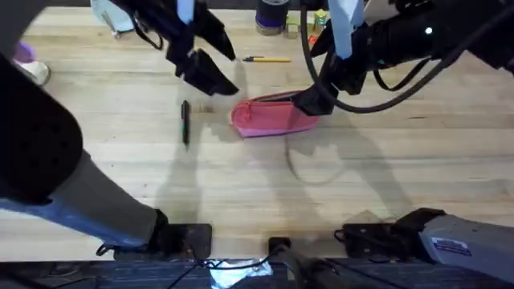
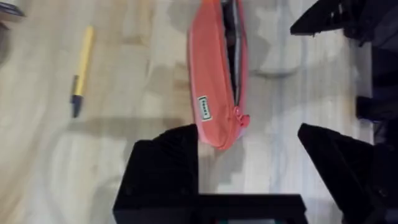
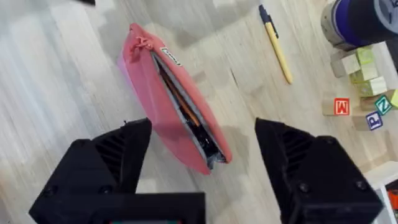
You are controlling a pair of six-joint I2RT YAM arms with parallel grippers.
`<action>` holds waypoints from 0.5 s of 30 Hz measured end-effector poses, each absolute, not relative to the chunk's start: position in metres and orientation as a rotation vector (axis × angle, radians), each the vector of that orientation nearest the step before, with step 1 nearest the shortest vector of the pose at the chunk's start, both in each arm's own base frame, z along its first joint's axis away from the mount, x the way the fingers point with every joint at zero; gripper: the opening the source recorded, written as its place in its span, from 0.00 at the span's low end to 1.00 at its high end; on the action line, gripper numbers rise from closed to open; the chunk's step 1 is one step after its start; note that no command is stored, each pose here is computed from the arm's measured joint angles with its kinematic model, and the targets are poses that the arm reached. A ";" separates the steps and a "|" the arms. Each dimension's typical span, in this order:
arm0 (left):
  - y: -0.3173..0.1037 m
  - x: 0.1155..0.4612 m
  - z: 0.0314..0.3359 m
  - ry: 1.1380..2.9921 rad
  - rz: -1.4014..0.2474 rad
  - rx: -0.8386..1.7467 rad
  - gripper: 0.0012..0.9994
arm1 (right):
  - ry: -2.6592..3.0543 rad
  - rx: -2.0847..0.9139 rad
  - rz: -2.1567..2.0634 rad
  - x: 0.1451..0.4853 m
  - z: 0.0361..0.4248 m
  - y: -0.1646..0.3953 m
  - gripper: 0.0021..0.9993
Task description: Unzip the bag, pick up the pens from the table one at a time and place them inside, then zip the bag closed.
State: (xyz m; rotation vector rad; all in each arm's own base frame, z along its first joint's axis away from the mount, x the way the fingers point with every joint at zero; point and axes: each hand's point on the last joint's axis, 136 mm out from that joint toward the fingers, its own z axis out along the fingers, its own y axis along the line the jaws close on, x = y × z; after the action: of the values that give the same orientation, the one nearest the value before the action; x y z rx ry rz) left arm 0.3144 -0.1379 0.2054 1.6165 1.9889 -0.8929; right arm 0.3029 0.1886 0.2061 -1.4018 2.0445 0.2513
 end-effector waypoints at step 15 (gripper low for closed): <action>-0.112 0.279 0.299 1.945 -0.434 1.575 1.00 | 1.977 -1.382 0.229 0.315 0.217 0.194 1.00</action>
State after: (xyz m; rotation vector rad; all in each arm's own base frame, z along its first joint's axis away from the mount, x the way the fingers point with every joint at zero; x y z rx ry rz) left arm 0.2791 -0.1124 0.2993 1.5754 1.9451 -0.4343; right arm 0.3149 0.1939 0.2169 -1.3819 1.9765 0.2285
